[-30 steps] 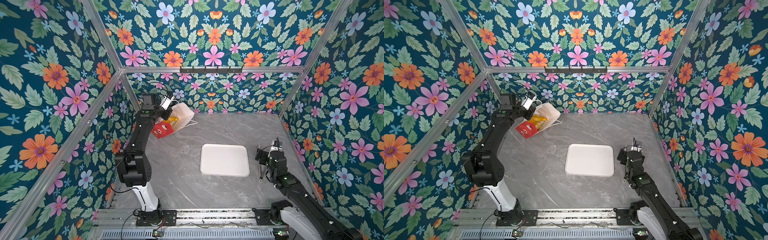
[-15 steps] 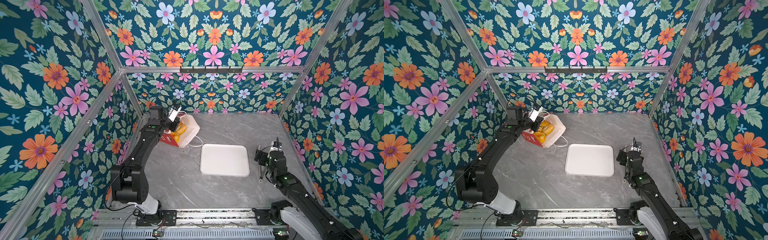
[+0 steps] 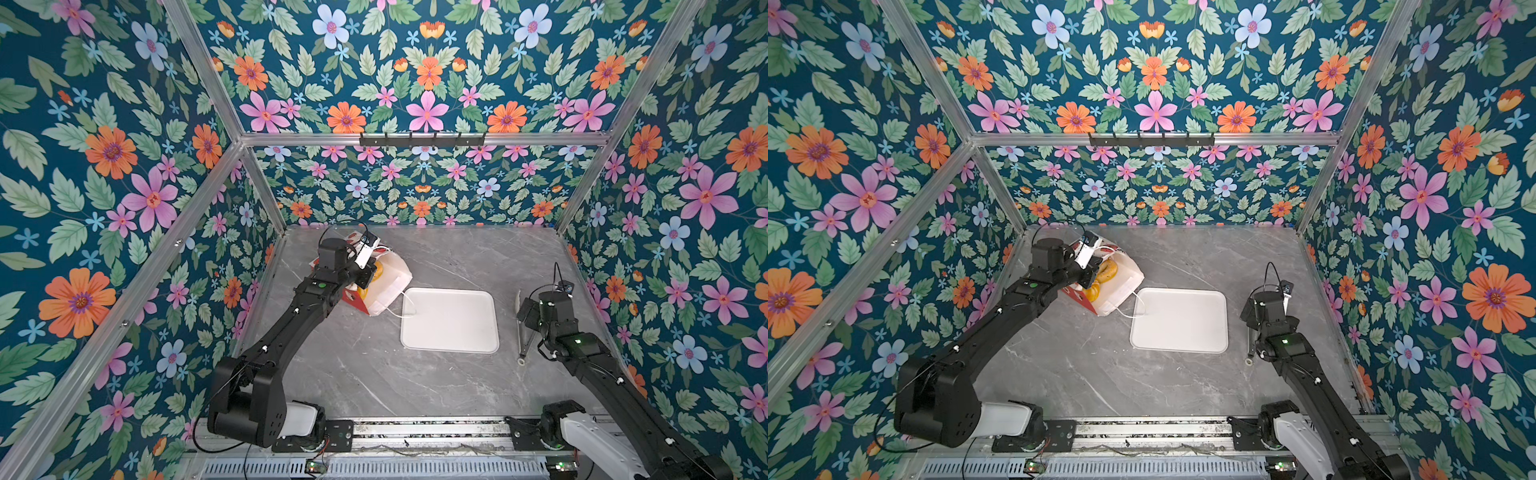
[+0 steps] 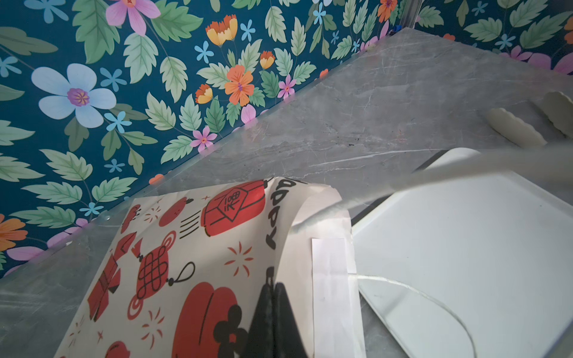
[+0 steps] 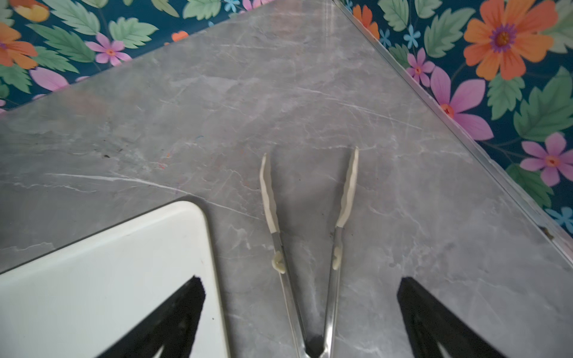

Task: Take the fake bread out of the paper bag
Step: 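Grasp the metal tongs with the right gripper and lift them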

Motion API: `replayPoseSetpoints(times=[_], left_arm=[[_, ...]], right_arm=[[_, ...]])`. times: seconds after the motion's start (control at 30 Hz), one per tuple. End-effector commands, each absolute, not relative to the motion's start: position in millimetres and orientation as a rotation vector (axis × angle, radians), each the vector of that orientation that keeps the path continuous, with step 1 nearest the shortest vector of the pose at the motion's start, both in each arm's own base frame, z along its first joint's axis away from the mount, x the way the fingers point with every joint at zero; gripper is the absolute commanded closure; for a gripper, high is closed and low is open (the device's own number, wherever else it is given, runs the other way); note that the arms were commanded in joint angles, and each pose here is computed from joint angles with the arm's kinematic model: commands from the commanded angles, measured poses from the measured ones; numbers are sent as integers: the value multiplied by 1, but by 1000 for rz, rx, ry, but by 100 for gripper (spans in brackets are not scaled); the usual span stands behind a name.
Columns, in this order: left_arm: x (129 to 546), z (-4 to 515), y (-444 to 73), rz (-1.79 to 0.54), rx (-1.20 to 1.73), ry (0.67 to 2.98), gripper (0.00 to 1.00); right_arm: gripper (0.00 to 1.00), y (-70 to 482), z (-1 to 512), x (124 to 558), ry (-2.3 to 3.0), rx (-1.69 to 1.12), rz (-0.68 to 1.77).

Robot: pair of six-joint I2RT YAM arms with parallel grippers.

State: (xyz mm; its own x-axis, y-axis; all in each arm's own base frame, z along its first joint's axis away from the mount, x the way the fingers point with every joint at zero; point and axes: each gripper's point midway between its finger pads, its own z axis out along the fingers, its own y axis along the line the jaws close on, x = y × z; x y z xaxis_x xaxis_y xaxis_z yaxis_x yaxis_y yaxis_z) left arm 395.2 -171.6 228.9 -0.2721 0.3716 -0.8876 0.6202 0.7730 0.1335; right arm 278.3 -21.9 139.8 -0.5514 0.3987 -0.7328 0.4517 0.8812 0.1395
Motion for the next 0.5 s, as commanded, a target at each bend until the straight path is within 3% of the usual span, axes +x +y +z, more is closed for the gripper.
replayPoseSetpoints(times=[0.0,0.27,0.47], left_arm=[[397,237,-172,-295,704,1850,100],[395,219,-166,-259,666,1852,100],[398,203,-162,-232,650,1874,100]], right_arm=[[1,-23,112,258,2350,746,0],[2,-13,87,266,2523,751,57],[8,-1,77,275,2573,720,137]])
